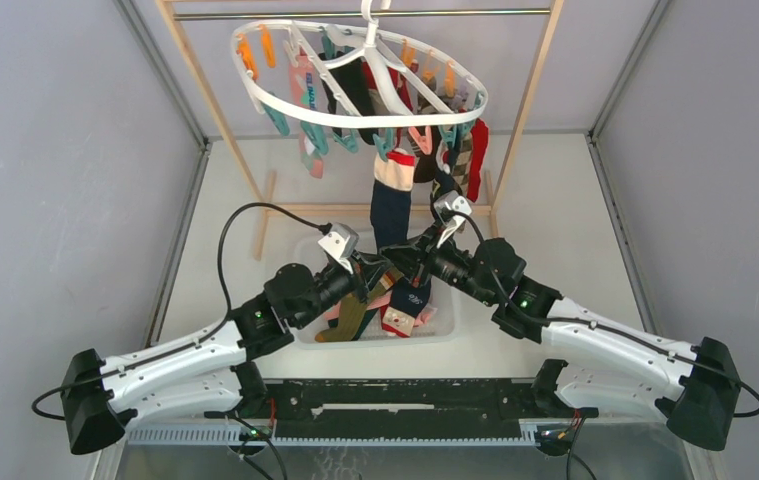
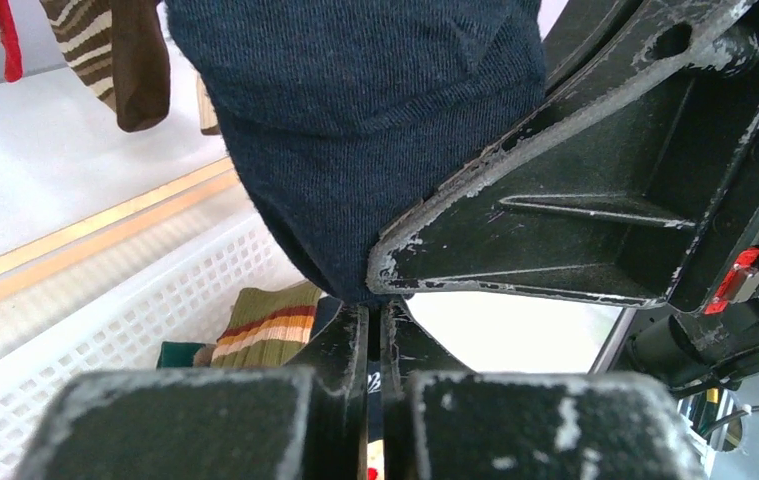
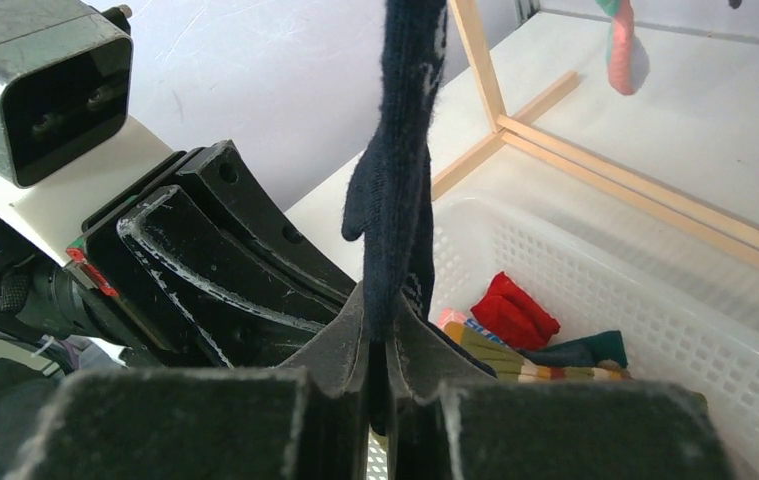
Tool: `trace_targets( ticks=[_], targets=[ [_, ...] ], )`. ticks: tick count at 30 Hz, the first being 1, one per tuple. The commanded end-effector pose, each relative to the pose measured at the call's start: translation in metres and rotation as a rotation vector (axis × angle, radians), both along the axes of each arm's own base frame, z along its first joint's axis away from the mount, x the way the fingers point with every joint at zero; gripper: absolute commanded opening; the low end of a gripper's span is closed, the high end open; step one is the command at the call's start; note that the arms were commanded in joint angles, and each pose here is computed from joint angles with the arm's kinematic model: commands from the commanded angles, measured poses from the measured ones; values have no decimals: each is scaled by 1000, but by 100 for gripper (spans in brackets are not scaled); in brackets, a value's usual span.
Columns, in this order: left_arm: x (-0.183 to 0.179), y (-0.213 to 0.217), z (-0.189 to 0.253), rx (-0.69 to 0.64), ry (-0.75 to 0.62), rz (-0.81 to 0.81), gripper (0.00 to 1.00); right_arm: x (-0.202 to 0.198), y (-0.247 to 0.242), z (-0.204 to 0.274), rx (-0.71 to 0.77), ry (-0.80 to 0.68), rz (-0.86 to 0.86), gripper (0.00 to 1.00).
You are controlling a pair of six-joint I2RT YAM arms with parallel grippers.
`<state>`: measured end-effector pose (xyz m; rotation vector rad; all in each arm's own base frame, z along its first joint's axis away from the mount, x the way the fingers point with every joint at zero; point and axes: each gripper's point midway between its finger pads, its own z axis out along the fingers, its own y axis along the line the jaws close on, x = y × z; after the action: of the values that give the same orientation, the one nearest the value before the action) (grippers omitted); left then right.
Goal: Remove the socks clipped to the hanger
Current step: Remove the sock from the hanger.
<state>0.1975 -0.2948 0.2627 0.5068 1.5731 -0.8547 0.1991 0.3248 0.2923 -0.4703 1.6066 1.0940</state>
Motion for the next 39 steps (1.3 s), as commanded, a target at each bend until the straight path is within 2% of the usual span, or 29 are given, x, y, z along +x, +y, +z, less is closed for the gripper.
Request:
trace_targets(
  ticks=[1, 5, 11, 16, 28, 39],
  targets=[
    [-3, -3, 37, -73, -46, -21, 0, -3, -3, 31, 46, -50, -5, 11],
    [-6, 0, 36, -68, -40, -23, 0, -1, -7, 31, 36, -57, -21, 19],
    [-7, 6, 34, -70, -39, -12, 0, 9, -20, 33, 31, -60, -88, 51],
    [-6, 8, 32, -66, -38, -3, 0, 13, -32, 38, 23, -73, -133, 62],
    [9, 9, 36, -21, -45, 53, 0, 21, -62, 87, -21, -192, -242, 73],
    [15, 3, 32, -6, -31, 43, 0, 28, -67, 153, 46, -335, -273, 73]
  ],
)
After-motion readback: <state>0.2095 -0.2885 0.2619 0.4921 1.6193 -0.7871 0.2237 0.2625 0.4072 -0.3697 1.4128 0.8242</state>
